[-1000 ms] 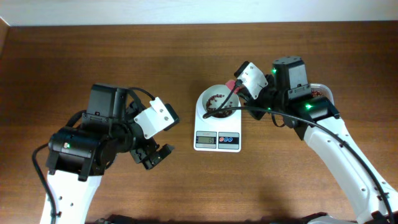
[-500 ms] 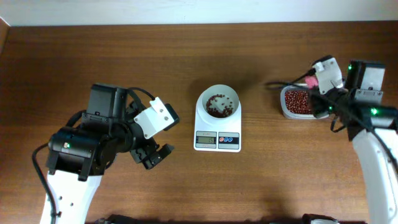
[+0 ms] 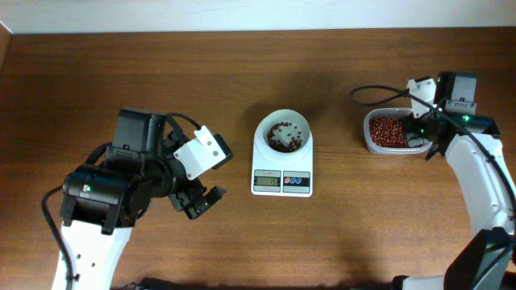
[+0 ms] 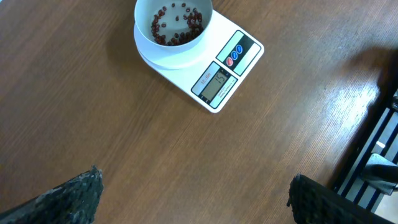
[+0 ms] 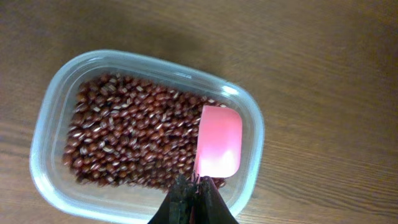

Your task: Scoop and weigh 50g on scale

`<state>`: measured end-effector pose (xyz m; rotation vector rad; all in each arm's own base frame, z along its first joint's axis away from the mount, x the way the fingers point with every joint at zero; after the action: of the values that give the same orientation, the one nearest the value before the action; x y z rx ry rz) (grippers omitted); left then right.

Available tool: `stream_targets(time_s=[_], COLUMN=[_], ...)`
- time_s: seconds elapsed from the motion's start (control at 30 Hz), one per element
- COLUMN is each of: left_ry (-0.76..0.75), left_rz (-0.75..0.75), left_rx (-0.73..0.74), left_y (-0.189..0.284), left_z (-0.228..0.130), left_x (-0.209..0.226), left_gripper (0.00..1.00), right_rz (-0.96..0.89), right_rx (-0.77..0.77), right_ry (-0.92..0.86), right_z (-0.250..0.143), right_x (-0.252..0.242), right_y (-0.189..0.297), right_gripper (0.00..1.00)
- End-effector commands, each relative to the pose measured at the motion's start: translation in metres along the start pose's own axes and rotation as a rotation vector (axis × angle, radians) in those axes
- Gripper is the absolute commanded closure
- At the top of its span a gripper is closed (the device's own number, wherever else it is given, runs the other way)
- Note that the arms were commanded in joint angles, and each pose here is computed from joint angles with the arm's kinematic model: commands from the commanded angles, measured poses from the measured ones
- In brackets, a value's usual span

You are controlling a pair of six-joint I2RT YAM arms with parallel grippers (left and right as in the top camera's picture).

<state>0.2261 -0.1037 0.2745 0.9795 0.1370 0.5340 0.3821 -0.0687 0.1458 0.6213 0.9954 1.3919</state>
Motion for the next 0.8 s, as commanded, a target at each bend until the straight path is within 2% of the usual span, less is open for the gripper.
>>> stream_targets(time_s=[0.0, 0.37, 0.77], left_ry=[-0.014, -0.014, -0.014], left_rz=[-0.010, -0.009, -0.010], left_rx=[-0.010, -0.010, -0.010], left_y=[0.000, 0.000, 0.000], left_z=[0.000, 0.000, 0.000], left_x=[-0.002, -0.001, -0.002], left_gripper=[0.01, 0.01, 0.01], right_rz=[-0.071, -0.022, 0.314], right_rx=[0.022, 0.135, 0.084], right_ry=[-0.015, -0.007, -0.118], right_z=[-0.003, -0.025, -0.017], right_x=[-0.012, -0.002, 0.050], right_y=[-0.005, -0.033, -0.027], right_gripper=[0.96, 0.96, 0.96])
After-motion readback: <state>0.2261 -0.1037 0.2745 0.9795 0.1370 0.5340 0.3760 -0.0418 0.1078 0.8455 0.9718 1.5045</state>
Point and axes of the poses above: each gripper's point midway between its finger pads, its own y axis back along the fingers, its own x axis along the line the jaws close on, z = x × y, the point moved 2 cm from there along y, back along the fingers, and after that the axes turned 5 degrees about -y, right-handed, at the moved point
